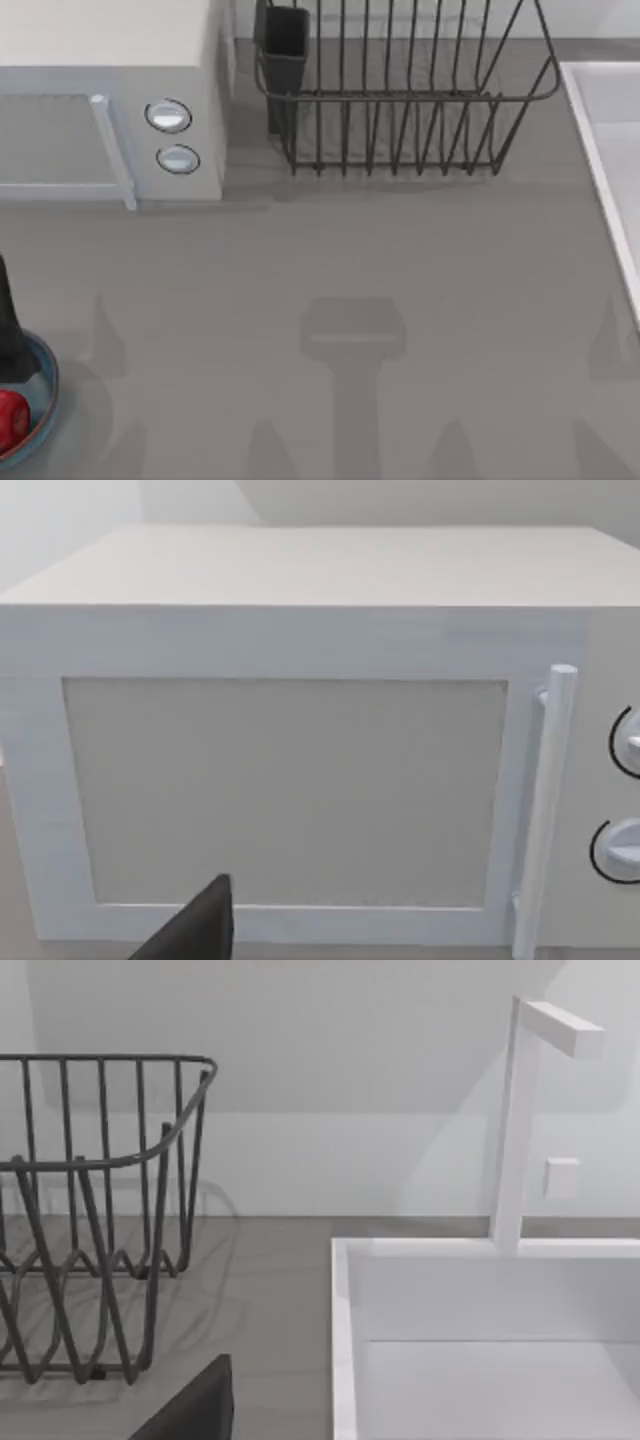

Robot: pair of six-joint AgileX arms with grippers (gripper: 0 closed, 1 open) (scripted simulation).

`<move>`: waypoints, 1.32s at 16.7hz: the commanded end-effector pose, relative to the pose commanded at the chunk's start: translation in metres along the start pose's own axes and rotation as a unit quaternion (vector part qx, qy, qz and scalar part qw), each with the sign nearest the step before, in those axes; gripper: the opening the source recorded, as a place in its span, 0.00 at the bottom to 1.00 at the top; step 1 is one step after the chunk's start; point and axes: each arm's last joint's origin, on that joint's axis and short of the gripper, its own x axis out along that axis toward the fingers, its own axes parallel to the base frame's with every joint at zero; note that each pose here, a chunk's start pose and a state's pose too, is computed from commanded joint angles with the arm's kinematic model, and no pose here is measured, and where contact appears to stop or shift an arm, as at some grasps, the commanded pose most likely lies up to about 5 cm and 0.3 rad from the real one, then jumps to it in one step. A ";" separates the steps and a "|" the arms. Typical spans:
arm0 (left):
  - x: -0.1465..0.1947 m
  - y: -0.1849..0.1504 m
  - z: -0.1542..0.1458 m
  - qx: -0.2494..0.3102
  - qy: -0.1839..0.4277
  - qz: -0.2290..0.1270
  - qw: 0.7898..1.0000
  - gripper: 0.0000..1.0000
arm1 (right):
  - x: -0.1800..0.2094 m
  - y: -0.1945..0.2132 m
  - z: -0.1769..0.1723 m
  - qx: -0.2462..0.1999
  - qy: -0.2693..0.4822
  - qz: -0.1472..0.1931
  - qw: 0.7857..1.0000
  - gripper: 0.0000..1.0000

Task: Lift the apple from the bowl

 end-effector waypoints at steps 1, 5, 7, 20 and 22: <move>0.000 0.000 0.002 0.000 0.012 0.000 1.000 1.00 | 0.000 0.000 0.000 0.000 0.000 0.000 1.000 1.00; 0.006 0.000 0.018 0.002 0.126 0.000 0.992 1.00 | 0.000 0.000 0.000 0.000 0.000 0.000 1.000 1.00; 0.014 0.001 0.027 0.004 0.214 0.000 0.977 1.00 | 0.000 0.000 0.000 0.000 0.000 0.000 1.000 1.00; 0.103 0.004 0.039 0.007 0.691 -0.007 0.723 1.00 | 0.000 0.000 0.000 0.000 0.000 0.000 1.000 1.00; 0.107 0.004 0.039 0.007 0.702 -0.007 0.712 1.00 | 0.000 0.000 0.000 0.000 0.000 0.000 1.000 1.00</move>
